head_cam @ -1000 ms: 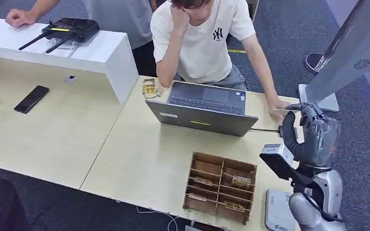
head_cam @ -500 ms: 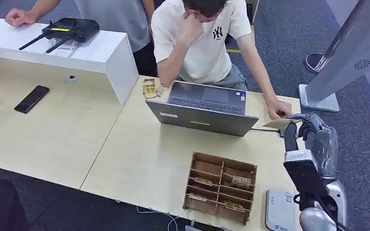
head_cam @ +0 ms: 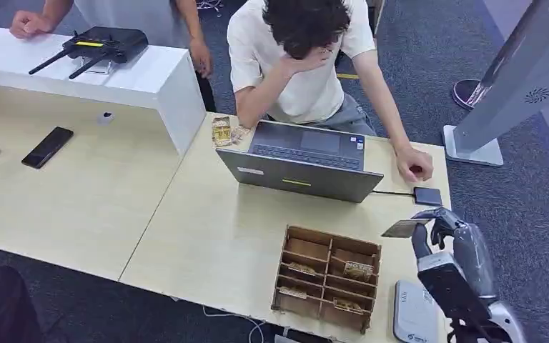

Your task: Pass the card to the sensor for recognition and then transmit it.

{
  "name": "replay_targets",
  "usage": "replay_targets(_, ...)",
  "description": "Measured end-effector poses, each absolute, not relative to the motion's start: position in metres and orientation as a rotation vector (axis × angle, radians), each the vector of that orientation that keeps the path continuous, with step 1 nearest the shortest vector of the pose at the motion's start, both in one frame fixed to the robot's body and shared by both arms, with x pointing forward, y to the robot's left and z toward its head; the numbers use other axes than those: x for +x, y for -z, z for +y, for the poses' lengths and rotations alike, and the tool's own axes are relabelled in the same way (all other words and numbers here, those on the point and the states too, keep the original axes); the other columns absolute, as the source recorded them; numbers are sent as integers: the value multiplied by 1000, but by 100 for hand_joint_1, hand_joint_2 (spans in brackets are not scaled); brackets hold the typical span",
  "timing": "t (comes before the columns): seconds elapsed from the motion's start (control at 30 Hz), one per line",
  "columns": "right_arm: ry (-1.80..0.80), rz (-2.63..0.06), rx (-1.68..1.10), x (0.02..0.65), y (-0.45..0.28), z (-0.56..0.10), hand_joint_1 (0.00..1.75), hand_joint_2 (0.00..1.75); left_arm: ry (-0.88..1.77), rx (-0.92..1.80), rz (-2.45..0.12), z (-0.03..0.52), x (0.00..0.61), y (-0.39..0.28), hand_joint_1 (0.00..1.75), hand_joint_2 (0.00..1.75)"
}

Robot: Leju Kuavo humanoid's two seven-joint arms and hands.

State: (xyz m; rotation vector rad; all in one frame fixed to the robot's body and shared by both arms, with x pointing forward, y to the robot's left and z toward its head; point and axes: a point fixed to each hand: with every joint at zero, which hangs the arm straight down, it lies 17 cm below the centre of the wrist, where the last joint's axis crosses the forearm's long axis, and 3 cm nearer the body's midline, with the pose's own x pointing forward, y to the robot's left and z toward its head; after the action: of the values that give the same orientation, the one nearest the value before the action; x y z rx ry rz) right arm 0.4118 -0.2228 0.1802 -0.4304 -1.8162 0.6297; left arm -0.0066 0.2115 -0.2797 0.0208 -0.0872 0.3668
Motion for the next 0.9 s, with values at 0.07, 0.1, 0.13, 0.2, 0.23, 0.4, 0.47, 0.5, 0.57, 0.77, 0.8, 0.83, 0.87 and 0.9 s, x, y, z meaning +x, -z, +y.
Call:
replay_targets(0.07, -639, -1798, -449, 409, -176, -227, 175, 175, -375, 20, -81, 211, -7, 280, 0, 0)
replay_targets(0.1, -644, -1791, -464, 408, -174, -230, 175, 175, -377, 21, -81, 211, -7, 280, 0, 0)
replay_targets(0.13, -648, -1785, -477, 408, -173, -233, 175, 175, -378, 22, -81, 211, -7, 280, 0, 0)
replay_targets(0.2, -657, -1775, -503, 408, -172, -238, 175, 175, -381, 24, -79, 211, -7, 280, 0, 0)
replay_targets(0.23, -661, -1774, -510, 407, -172, -239, 175, 175, -382, 26, -79, 211, -7, 280, 0, 0)
replay_targets(0.4, -670, -1755, -551, 407, -170, -249, 175, 175, -389, 28, -76, 211, -8, 280, 0, 0)
replay_targets(0.47, -688, -1726, -583, 407, -165, -255, 175, 175, -398, 29, -71, 211, -9, 280, 0, 0)
replay_targets(0.5, -701, -1711, -591, 406, -161, -257, 175, 175, -402, 29, -68, 211, -9, 280, 0, 0)
replay_targets(0.57, -735, -1674, -591, 403, -152, -259, 175, 175, -411, 31, -65, 211, -9, 280, 0, 0)
replay_targets(0.77, -796, -1593, -582, 396, -132, -267, 175, 175, -427, 30, -54, 211, -11, 280, 0, 0)
replay_targets(0.8, -807, -1577, -580, 395, -128, -269, 175, 175, -431, 31, -52, 211, -11, 280, 0, 0)
replay_targets(0.83, -812, -1568, -578, 394, -126, -270, 175, 175, -433, 31, -51, 212, -11, 280, 0, 0)
replay_targets(0.87, -817, -1559, -578, 394, -124, -271, 175, 175, -436, 32, -50, 212, -11, 280, 0, 0)
replay_targets(0.9, -823, -1548, -576, 393, -121, -272, 175, 175, -440, 33, -49, 212, -11, 280, 0, 0)
